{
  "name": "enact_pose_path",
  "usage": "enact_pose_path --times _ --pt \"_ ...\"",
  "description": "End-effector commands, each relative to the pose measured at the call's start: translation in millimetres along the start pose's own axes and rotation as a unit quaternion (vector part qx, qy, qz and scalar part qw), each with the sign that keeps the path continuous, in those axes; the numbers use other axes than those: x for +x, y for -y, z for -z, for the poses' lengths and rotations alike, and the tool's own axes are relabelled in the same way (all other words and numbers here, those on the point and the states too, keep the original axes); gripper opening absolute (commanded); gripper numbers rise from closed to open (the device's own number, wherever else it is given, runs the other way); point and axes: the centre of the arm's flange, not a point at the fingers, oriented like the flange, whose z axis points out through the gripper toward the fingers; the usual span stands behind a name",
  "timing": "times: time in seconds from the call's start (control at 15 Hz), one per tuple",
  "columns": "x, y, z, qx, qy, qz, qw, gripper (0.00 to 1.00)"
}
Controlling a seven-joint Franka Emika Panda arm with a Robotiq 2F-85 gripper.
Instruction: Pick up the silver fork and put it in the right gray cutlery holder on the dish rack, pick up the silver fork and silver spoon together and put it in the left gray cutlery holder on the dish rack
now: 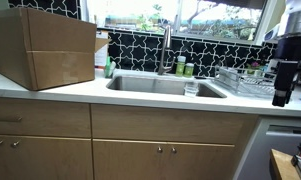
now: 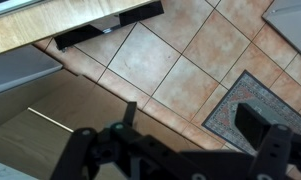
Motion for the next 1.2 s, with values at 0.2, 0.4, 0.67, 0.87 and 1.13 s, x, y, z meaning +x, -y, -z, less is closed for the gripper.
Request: enact_pose_path --times 0.2,0.4,0.67,0.87,1.13 --pt "10.2 -20.8 12.8 -0.007 -0.021 -0.082 0.9964 1.00" --pt "32.9 -78.3 46.0 -0.018 -0.051 -0.152 0.9869 1.00" --pt "52.5 -165.7 95.9 -0.034 -0.104 -0.253 0.9611 1.00" --pt "62.9 -217.3 122.9 -0.043 -0.147 -0.324 0.9337 1.00" --pt "55.9 -229.3 133.9 -0.037 -0.186 -0.336 0.9226 1.00"
